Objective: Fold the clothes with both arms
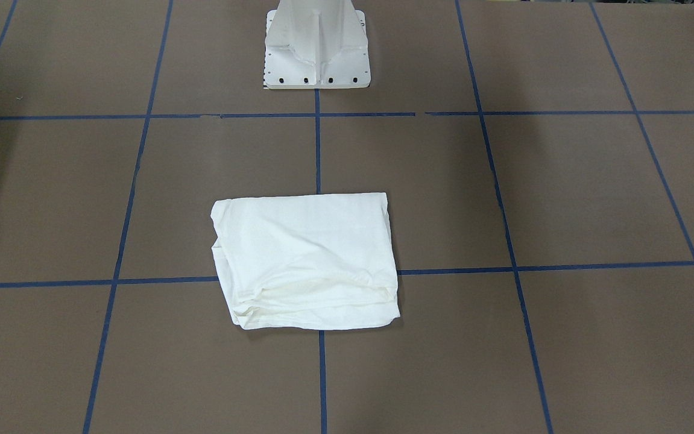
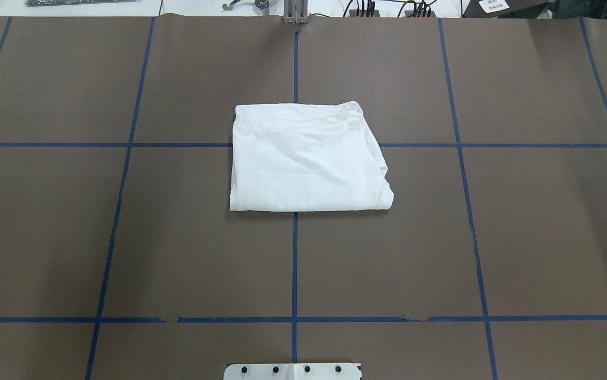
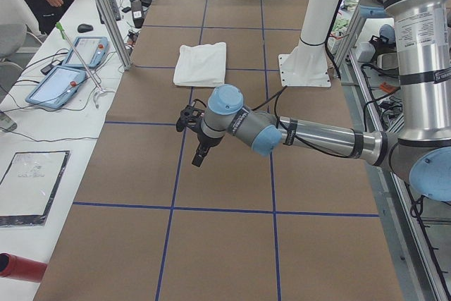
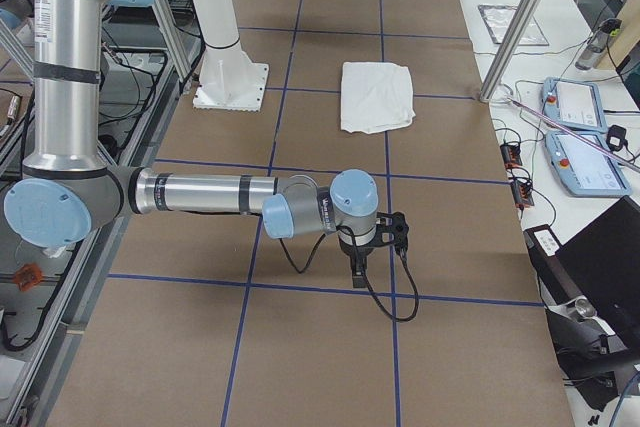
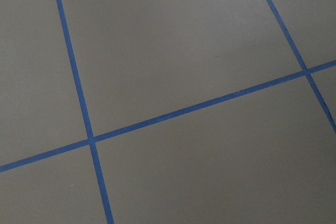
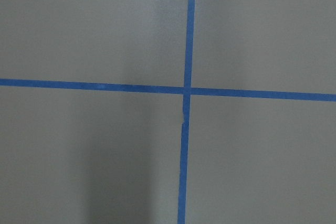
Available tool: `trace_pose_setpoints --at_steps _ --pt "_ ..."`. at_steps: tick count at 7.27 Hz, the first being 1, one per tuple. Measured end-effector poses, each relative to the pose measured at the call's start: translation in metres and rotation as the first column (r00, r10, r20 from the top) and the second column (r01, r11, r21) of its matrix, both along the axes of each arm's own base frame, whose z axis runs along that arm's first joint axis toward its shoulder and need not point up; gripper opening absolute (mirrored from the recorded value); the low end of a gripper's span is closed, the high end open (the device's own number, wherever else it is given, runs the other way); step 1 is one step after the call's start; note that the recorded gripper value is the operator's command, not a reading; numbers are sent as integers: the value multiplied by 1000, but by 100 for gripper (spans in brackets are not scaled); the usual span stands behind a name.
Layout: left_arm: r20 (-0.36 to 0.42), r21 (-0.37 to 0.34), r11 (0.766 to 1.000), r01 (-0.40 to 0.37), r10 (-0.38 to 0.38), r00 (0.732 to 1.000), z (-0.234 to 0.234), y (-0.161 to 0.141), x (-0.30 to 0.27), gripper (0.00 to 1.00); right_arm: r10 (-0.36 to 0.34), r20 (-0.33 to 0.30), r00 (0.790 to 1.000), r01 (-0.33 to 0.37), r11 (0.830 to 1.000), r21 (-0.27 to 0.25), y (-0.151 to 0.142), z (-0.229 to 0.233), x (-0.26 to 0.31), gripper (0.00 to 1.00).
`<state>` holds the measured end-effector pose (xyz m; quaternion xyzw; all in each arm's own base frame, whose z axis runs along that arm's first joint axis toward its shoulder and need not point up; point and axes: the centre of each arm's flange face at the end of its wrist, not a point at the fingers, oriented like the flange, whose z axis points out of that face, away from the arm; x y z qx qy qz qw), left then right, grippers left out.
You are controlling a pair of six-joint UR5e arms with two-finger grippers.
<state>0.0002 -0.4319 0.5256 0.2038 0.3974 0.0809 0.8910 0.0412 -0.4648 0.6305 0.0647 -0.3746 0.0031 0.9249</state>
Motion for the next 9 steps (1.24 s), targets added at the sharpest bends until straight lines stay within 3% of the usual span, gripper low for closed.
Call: trace_pose_setpoints --at_steps 5,9 --pt "-2 18 1000 -1 1 1000 -9 -3 1 100 -1 27 1000 1 1000 -7 2 -2 -4 100" --pt "6 5 1000 -5 5 1000 -2 0 1 100 -14 70 997 13 1000 18 2 -14 -7 100"
